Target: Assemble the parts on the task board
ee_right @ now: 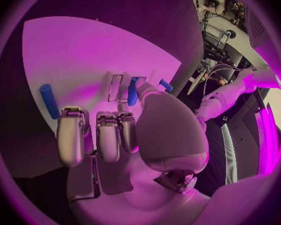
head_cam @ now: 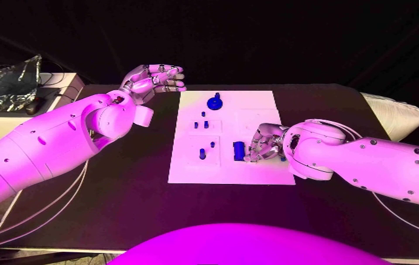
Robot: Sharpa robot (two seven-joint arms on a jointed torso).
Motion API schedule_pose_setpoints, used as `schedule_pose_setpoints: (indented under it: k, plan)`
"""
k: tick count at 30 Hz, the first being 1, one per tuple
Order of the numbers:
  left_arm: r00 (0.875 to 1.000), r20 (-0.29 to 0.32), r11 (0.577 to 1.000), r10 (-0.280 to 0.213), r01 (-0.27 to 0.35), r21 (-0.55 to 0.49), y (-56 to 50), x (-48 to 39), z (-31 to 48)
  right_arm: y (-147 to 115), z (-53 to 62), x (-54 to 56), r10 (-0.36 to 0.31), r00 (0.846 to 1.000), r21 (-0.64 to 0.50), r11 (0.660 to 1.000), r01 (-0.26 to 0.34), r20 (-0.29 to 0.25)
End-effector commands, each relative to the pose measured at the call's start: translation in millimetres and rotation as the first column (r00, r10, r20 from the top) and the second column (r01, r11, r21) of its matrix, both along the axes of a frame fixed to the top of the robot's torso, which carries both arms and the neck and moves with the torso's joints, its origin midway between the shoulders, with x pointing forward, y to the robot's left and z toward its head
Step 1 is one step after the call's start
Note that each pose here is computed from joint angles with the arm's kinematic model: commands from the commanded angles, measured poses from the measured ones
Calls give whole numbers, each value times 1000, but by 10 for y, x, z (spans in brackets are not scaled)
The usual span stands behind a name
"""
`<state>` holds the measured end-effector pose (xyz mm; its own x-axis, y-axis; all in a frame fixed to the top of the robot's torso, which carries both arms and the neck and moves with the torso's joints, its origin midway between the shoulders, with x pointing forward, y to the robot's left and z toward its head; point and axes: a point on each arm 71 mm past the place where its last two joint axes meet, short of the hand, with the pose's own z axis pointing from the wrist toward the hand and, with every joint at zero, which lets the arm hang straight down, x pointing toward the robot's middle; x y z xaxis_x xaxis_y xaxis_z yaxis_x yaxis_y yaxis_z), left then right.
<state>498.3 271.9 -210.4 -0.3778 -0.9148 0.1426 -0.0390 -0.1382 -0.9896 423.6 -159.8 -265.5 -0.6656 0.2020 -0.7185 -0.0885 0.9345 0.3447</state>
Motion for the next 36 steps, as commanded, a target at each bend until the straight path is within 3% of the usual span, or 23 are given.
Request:
schedule_pose_setpoints:
  k: [1,11,18,26,36]
  plan:
    - [1000,5,1000,-15,15,-14,-18,-5,11,2,-1,-8,10,1000,-8,1000,-10,6]
    - [1000,5,1000,-15,16,-15,-18,-4,7,-132,69,-26,-69,996,82,995,63,62]
    - [1000,3,1000,-15,16,-14,-13,-4,1,-351,227,-22,-120,992,169,979,114,28]
    - [1000,11,1000,-24,24,-9,-30,-9,7,-822,243,135,-154,987,24,988,155,-47]
    - [1000,13,1000,-26,26,-9,-36,-10,7,-1157,211,183,-150,988,-138,980,143,-37]
